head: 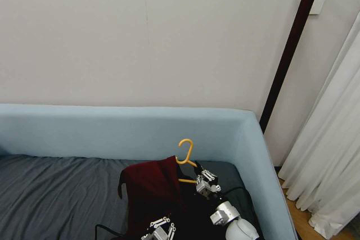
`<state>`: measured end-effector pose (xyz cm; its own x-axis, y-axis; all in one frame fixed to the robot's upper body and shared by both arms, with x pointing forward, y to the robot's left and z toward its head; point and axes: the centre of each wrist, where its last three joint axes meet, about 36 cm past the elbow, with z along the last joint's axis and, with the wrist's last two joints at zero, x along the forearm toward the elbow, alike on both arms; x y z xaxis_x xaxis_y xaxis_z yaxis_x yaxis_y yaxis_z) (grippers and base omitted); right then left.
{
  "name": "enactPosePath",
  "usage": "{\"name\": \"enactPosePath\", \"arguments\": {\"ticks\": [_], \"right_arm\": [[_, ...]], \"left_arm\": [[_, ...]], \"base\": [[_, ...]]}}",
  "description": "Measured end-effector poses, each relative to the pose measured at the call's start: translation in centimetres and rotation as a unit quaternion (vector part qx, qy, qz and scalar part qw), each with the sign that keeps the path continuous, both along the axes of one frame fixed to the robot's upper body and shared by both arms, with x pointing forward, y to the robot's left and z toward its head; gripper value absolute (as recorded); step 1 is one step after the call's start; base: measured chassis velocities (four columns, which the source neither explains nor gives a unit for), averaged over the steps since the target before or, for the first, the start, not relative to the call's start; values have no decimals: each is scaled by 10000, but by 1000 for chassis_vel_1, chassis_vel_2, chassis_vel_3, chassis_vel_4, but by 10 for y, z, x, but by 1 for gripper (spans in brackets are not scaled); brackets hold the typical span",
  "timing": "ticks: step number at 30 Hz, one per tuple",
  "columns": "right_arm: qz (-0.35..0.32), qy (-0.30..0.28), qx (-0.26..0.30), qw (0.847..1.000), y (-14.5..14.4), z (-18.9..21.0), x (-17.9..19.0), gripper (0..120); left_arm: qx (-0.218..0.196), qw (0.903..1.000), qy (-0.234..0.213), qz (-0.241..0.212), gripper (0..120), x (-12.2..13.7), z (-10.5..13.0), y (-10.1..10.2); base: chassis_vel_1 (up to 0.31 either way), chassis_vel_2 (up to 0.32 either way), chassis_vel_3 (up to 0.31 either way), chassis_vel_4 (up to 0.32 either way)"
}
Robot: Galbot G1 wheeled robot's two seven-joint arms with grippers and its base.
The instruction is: Pick up the clothes from the sofa and hang them on the clothes hanger.
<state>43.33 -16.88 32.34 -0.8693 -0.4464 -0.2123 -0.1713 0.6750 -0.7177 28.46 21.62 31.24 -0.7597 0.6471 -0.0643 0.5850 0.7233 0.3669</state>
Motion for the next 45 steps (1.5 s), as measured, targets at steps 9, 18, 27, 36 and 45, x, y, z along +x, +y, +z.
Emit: {"name": "enactPosePath", "arguments": {"ticks": [9,18,27,36,45], "right_arm": [[-170,-104,6,9998,-18,12,11,5],[-307,-250,152,9991,-35,34,25,5],[-165,-343,194,9991,-38,32,25,5],[256,-263,201,9991,-36,19,24,5],[698,-237,-66,9973,-26,-1,14,5]], "left_arm": [[-27,9999,-37,140,0,-1,-5,8],[-282,9990,-161,316,10,2,-9,5],[-533,9970,-529,196,41,-1,7,19],[-401,9966,-714,125,73,-22,58,75],[-107,9960,-870,-159,104,12,151,106]], "base": [[0,0,0,0],[0,0,0,0],[0,0,0,0],[0,0,0,0],[0,0,0,0]]}}
